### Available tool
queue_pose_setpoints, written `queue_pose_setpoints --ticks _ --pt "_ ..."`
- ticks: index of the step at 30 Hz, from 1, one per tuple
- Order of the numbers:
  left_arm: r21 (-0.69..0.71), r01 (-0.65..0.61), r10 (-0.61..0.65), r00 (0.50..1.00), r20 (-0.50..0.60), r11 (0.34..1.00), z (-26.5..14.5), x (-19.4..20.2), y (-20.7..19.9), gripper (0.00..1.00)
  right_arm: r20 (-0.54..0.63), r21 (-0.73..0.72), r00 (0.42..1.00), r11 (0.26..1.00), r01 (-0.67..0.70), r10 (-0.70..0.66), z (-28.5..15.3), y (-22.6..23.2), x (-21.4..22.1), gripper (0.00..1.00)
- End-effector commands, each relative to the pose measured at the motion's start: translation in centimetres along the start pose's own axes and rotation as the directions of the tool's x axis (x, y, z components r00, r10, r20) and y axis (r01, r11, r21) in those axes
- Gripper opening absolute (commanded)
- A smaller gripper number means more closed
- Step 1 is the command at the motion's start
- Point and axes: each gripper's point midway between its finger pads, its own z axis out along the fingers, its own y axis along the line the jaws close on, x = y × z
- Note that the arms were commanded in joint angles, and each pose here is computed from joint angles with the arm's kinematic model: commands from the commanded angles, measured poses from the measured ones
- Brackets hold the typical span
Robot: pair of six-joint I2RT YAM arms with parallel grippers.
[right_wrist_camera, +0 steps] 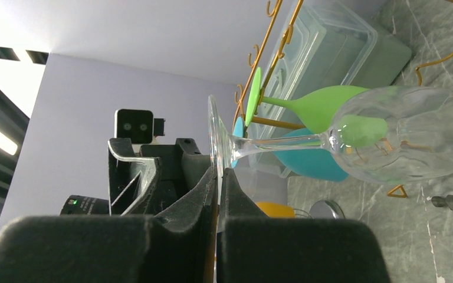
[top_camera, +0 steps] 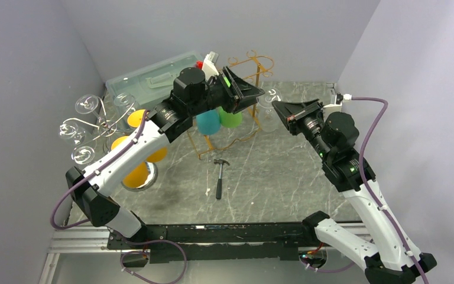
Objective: Take the wine glass off the wine glass rack
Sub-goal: Place the wine glass at the center of the board.
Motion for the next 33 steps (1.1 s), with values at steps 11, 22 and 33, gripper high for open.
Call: queue_pose_setpoints --ticks 11,22,33 --pt "0.095 0.077 -0.072 0.996 -0.054 0.992 0.2 0.8 -1.3 0.43 -0.013 -0.162 1.0 0.987 0.013 -0.015 -1.0 4.9 -0.3 0.0" --pt "0.13 0.105 -0.096 0.992 -0.077 0.986 -0.3 1.3 -1.8 0.17 -0.019 -0.169 1.0 0.985 0.017 -0.021 -0.3 4.9 -0.1 0.0" --pt "0.173 0.161 -0.145 0.985 -0.097 0.972 -0.1 1.4 -3.1 0.0 -0.008 -0.143 0.997 0.987 0.074 -0.076 -0.8 4.0 -0.1 0.0"
